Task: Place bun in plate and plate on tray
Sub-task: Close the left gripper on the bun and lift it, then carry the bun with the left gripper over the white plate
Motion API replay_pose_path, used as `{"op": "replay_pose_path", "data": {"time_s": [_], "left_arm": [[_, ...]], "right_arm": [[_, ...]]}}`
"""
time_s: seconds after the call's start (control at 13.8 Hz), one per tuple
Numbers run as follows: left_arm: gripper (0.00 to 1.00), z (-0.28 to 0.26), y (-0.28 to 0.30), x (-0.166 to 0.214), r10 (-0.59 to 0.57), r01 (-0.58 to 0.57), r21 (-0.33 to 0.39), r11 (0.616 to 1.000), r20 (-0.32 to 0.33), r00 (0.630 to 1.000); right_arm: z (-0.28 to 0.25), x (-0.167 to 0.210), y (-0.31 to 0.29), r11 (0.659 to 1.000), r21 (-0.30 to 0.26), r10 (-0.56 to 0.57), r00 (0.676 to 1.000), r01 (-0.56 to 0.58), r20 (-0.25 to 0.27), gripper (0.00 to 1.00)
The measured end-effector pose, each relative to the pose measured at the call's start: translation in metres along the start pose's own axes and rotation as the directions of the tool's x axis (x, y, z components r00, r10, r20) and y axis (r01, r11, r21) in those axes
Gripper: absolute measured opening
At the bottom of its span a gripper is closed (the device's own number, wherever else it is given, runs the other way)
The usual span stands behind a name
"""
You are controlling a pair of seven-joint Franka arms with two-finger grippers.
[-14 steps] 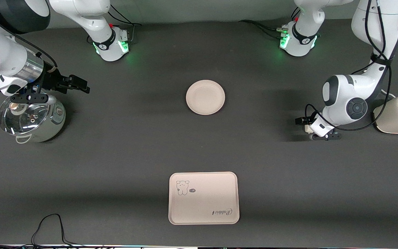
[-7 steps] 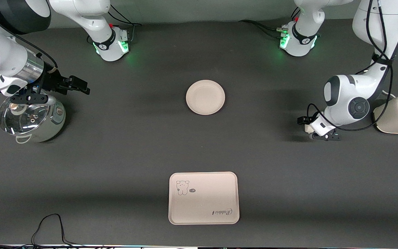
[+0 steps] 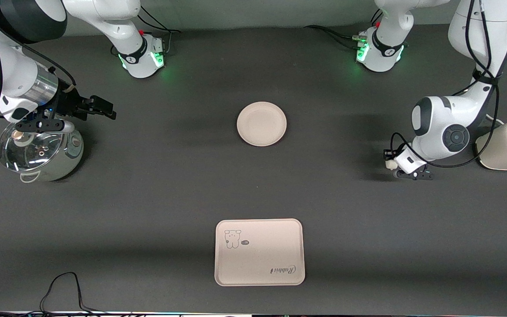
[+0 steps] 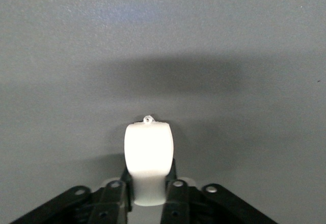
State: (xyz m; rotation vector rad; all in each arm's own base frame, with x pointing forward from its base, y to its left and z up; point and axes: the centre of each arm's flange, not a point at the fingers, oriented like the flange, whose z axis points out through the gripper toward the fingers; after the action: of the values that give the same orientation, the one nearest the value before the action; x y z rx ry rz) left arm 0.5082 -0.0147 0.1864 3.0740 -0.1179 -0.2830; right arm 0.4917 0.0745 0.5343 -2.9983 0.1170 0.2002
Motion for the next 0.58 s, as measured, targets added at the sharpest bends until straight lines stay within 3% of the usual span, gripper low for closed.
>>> {"op": "replay_pose_path", "data": {"time_s": [0.29,0.58], "left_arm": [[0.10,-0.030,-0.004,0.001,-0.008,0.008,0.003,1.000,0.006,1.000],[0.07,-0.136,0.000,-0.003,-0.005,0.005,0.006,1.000,0.032,0.999]], "right_arm": [[0.003,0.000,0.000,1.000,-0.001,0.000,1.000,0.000,0.007,1.00],[0.004,-0.001,-0.002,1.000,-0.002,-0.004,1.000,0.004,0.009,1.00]]}}
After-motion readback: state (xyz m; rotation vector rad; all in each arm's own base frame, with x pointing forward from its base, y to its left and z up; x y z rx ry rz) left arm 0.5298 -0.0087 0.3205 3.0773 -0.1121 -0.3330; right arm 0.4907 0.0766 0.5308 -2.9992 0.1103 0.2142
